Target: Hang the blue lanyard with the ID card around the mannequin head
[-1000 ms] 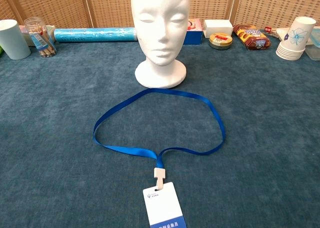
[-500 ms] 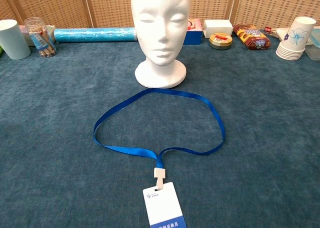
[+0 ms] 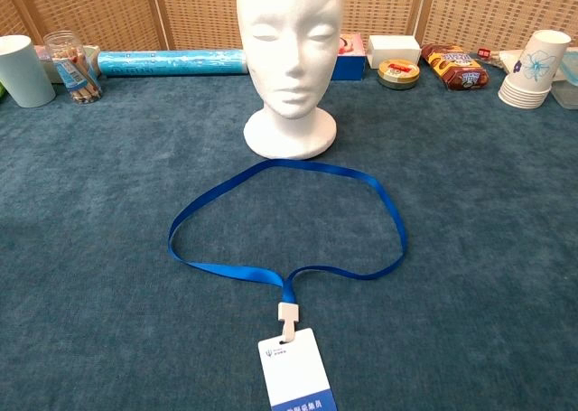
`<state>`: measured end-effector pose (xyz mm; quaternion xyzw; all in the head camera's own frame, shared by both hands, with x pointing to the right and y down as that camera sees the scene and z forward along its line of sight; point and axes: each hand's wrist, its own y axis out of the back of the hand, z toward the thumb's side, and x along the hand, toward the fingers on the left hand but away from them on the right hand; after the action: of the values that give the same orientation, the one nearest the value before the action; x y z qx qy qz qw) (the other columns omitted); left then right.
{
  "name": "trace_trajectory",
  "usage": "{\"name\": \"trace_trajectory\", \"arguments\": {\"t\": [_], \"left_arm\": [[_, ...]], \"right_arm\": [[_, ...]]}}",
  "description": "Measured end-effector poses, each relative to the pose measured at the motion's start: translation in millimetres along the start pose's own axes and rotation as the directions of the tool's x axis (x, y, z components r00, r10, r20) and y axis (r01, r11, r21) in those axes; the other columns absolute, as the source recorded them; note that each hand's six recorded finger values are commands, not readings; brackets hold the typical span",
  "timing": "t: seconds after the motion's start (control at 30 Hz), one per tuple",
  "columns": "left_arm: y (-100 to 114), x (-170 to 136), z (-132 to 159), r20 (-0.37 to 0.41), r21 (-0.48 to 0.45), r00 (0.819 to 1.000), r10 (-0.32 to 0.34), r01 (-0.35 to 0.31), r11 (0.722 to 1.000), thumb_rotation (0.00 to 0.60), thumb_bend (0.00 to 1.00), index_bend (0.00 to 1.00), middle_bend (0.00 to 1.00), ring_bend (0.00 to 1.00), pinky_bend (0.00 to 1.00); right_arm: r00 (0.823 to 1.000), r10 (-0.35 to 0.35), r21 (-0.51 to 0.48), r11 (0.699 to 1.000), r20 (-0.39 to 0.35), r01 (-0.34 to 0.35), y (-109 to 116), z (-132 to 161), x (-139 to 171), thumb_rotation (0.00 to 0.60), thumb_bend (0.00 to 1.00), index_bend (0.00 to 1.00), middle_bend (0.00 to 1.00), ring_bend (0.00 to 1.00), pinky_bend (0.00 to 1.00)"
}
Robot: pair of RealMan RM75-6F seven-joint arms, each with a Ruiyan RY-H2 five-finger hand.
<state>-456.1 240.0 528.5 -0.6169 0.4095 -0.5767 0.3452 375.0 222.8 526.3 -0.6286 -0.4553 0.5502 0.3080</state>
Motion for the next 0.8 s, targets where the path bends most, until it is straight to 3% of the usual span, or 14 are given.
{"name": "trace_trajectory", "arguments": {"t": [0.13,0.33,0.8], "left_arm": [[-3,8,2,0.010,0.002,1.000,-0.006,0.006,1.000,0.505,0.20,0.46,0.44,0.37,0.30],[-7,20,7,0.040,0.028,0.999,-0.017,0.016,0.999,0.507,0.20,0.46,0.44,0.37,0.30],[-8,57,30,0.121,0.075,0.992,-0.031,0.022,0.997,0.507,0.20,0.46,0.44,0.37,0.30]], "right_arm": [[1.000,0.007,0.030,1.000,-0.006,-0.007,-8,19,-14,0.450,0.31,0.44,0.86,0.99,0.99],[0.999,0.031,0.029,0.999,-0.015,-0.030,-31,50,-36,0.452,0.31,0.50,0.98,1.00,1.00],[0.992,0.129,0.041,0.991,0.008,-0.129,-86,114,-79,0.454,0.31,0.53,1.00,1.00,1.00]]}}
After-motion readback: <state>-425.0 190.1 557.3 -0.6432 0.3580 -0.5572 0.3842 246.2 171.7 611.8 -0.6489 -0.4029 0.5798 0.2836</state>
